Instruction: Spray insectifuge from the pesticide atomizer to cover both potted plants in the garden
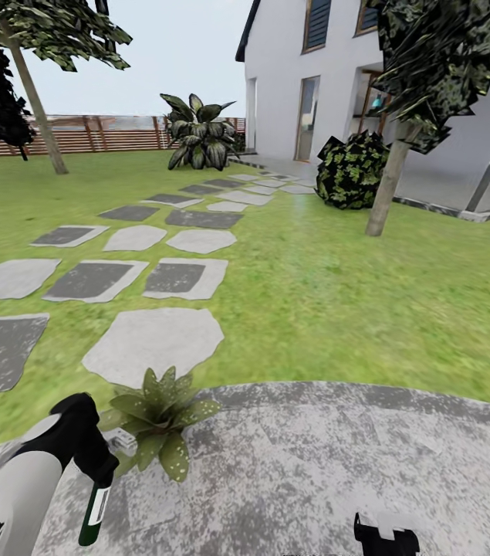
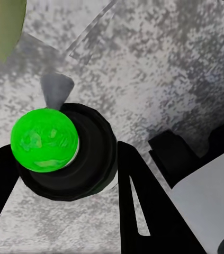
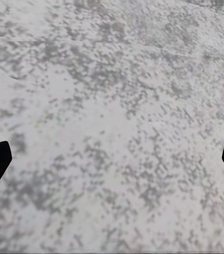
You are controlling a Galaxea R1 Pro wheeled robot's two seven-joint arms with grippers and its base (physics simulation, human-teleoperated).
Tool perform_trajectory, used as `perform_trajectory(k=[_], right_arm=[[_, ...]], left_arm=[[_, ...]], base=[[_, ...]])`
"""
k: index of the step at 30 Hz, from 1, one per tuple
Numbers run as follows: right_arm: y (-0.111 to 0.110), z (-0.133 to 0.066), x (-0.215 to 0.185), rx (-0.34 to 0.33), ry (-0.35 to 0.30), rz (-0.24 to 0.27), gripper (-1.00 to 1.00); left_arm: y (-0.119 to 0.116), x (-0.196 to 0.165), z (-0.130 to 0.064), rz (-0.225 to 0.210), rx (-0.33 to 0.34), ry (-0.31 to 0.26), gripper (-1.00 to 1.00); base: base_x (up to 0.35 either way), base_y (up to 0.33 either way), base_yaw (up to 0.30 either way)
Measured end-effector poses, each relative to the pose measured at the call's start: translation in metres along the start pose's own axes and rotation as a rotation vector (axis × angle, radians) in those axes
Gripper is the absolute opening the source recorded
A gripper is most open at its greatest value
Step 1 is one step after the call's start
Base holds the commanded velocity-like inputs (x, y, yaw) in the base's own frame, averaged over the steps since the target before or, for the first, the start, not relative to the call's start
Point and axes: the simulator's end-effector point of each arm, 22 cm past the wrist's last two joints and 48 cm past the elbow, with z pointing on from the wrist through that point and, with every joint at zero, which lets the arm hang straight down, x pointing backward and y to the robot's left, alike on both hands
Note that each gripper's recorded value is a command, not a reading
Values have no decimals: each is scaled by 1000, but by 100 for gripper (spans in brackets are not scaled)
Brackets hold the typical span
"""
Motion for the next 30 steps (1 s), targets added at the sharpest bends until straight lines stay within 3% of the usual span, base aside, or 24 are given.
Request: perform_trajectory(k=[18,30], right_arm=[[0,0,0,0,1,0,100],[0,0,0,2,0,0,100]], left_arm=[[-2,1,2,-2,7,3,-100],[0,2,2,3,0,9,-100]], base=[[-106,228,-40],[14,71,-214]])
